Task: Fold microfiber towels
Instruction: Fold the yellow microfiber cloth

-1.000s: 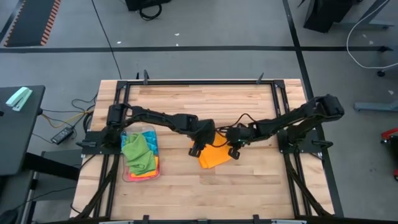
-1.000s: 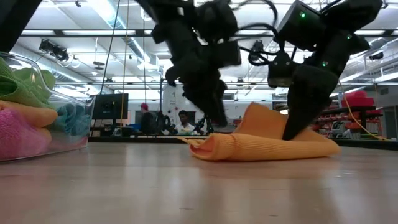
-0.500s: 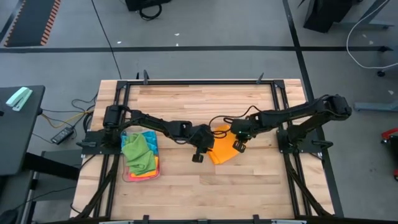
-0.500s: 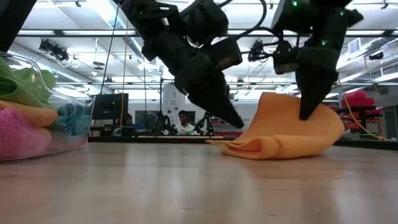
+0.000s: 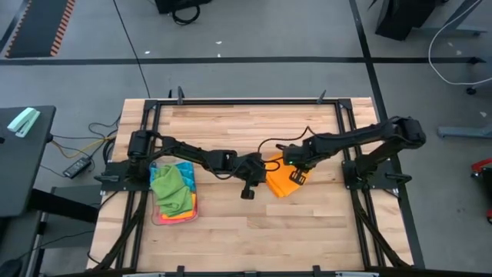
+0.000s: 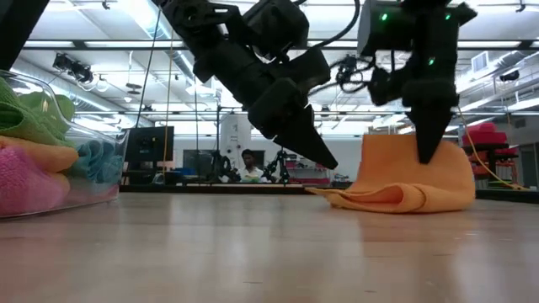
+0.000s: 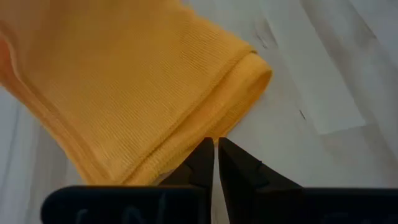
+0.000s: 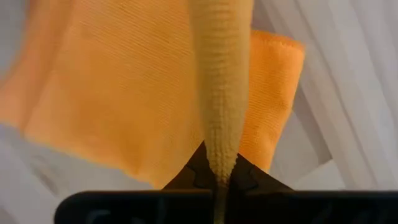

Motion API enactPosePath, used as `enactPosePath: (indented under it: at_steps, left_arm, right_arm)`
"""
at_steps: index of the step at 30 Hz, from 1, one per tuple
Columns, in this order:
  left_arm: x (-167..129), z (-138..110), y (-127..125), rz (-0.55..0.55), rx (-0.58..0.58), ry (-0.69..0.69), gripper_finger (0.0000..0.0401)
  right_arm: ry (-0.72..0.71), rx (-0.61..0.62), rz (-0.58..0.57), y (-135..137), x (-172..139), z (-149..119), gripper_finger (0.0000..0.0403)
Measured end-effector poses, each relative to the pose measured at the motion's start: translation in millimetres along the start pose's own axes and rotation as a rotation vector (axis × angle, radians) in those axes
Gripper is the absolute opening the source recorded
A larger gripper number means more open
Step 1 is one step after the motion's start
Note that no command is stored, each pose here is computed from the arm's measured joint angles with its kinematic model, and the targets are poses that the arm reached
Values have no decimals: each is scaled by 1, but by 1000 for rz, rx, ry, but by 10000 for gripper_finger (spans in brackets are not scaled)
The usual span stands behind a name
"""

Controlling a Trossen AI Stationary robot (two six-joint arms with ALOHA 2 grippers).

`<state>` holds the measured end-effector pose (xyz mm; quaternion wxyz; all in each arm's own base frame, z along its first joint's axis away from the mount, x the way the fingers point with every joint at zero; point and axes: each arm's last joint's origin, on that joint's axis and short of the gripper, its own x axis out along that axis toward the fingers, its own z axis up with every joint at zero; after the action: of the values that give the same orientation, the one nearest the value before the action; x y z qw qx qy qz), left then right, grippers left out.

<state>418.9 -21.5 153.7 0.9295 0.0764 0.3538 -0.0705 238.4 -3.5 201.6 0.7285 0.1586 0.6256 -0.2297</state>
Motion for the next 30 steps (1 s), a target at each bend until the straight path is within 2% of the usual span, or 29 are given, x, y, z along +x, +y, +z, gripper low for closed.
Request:
enactPosePath:
  at_steps: [6,13,18,22,27,30]
  left_arm:
    - [0,-1,-1,-7,7,17,23]
    - [0,-4,2,-4,-6,43,14]
    - [0,-5,1,-6,-34,46,19]
    - [0,-8,-1,-25,-41,83,14]
    - [-1,-14,-14,-164,103,138,9]
    - [4,-17,-24,-199,171,151,13]
  right_arm:
    - [7,0,5,16,23,8,6]
    - [-54,27,46,29,13,13,6]
    - [-150,18,124,42,11,16,6]
    - [-144,25,124,46,17,13,6]
    - [-135,26,119,48,23,14,6]
    - [-139,27,123,49,23,15,6]
